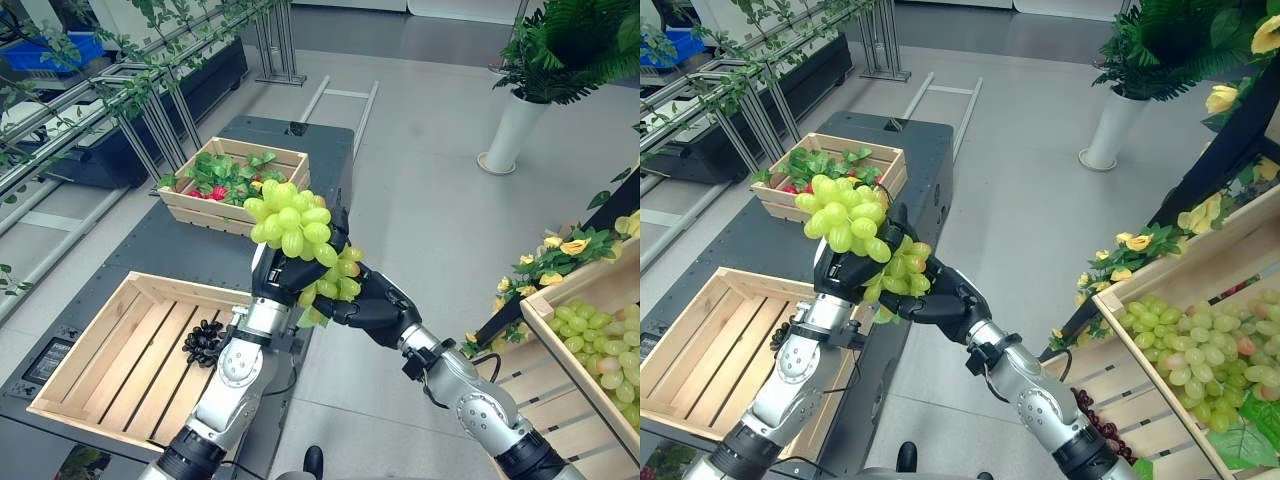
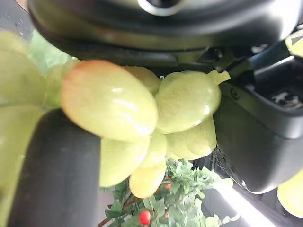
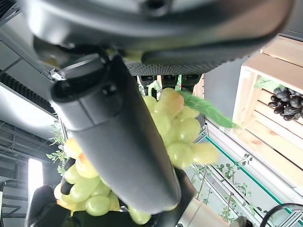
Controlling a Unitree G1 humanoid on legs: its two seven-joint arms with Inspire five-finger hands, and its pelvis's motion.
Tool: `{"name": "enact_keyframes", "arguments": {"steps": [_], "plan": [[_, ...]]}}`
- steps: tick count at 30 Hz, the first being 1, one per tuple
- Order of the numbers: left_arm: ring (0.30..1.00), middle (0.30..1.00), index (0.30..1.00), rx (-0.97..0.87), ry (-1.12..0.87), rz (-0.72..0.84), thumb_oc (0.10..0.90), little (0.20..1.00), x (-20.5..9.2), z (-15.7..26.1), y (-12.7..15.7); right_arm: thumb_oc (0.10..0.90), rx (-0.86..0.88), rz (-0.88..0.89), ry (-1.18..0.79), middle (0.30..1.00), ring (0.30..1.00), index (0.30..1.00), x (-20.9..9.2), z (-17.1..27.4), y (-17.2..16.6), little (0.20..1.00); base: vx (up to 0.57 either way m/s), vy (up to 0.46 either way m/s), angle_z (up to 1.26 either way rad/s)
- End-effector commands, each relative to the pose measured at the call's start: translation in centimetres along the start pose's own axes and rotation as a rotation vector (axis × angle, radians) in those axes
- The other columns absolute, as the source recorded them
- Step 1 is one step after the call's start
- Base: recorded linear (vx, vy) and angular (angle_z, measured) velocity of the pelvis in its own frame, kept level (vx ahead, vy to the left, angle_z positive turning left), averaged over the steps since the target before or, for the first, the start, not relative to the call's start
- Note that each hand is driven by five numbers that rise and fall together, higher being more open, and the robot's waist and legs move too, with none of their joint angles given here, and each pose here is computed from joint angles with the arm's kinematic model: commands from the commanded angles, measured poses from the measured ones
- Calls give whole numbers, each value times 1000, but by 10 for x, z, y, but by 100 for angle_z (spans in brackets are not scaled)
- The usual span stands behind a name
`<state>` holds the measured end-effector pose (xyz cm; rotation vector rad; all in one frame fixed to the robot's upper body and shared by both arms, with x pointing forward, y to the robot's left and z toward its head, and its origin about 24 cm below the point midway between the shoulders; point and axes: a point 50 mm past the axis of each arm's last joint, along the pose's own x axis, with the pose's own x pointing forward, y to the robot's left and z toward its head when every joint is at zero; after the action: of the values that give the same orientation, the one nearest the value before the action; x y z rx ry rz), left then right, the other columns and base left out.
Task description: Pick up the fruits from the basket on one side to the basket on the other side
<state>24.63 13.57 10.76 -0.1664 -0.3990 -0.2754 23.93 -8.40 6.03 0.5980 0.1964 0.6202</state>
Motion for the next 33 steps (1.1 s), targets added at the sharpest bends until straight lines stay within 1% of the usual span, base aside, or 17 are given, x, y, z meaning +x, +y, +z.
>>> {"name": "enact_keyframes", "arguments": {"steps": [1, 2, 3, 4, 5, 6, 12, 13, 14, 15, 16, 33], "plan": [[300, 300, 300, 41, -156, -20, 400, 300, 16, 19, -1, 400, 116, 156, -293, 300, 300, 300, 11, 39, 29, 300, 0, 0, 0], [300, 300, 300, 43, -156, -6, 400, 300, 15, 18, 1, 400, 119, 159, -290, 300, 300, 300, 11, 39, 29, 300, 0, 0, 0], [300, 300, 300, 44, -156, -3, 400, 300, 15, 18, 1, 439, 123, 160, -286, 359, 359, 359, 11, 39, 29, 359, 0, 0, 0], [300, 300, 300, 46, -158, 10, 400, 300, 15, 18, 3, 599, 126, 157, -277, 599, 599, 599, 11, 37, 28, 599, 0, 0, 0], [300, 300, 300, 45, -159, 14, 400, 300, 14, 18, 4, 750, 127, 156, -274, 825, 825, 825, 11, 37, 28, 825, 0, 0, 0], [300, 300, 300, 43, -159, 17, 400, 300, 14, 18, 4, 800, 130, 158, -272, 900, 900, 900, 11, 36, 28, 900, 0, 0, 0], [300, 300, 300, 38, -156, 18, 400, 300, 15, 18, 4, 800, 156, 170, -266, 900, 900, 900, 10, 35, 29, 900, 0, 0, 0], [300, 300, 300, 34, -155, 16, 400, 300, 15, 18, 4, 659, 149, 164, -262, 688, 688, 688, 11, 35, 28, 688, 0, 0, 0], [300, 300, 300, 32, -154, 15, 400, 300, 15, 18, 4, 659, 150, 164, -261, 688, 688, 688, 11, 35, 28, 688, 0, 0, 0], [300, 300, 300, 31, -154, 12, 400, 300, 15, 18, 3, 511, 149, 165, -259, 467, 467, 467, 11, 35, 28, 467, 0, 0, 0], [300, 300, 300, 28, -153, 8, 400, 300, 15, 17, 3, 400, 146, 162, -258, 300, 300, 300, 11, 35, 28, 300, 0, 0, 0], [300, 300, 300, 33, -113, 2, 400, 300, 14, 12, 1, 400, 143, 146, -291, 300, 300, 300, 12, 37, 27, 300, 0, 0, 0]]}}
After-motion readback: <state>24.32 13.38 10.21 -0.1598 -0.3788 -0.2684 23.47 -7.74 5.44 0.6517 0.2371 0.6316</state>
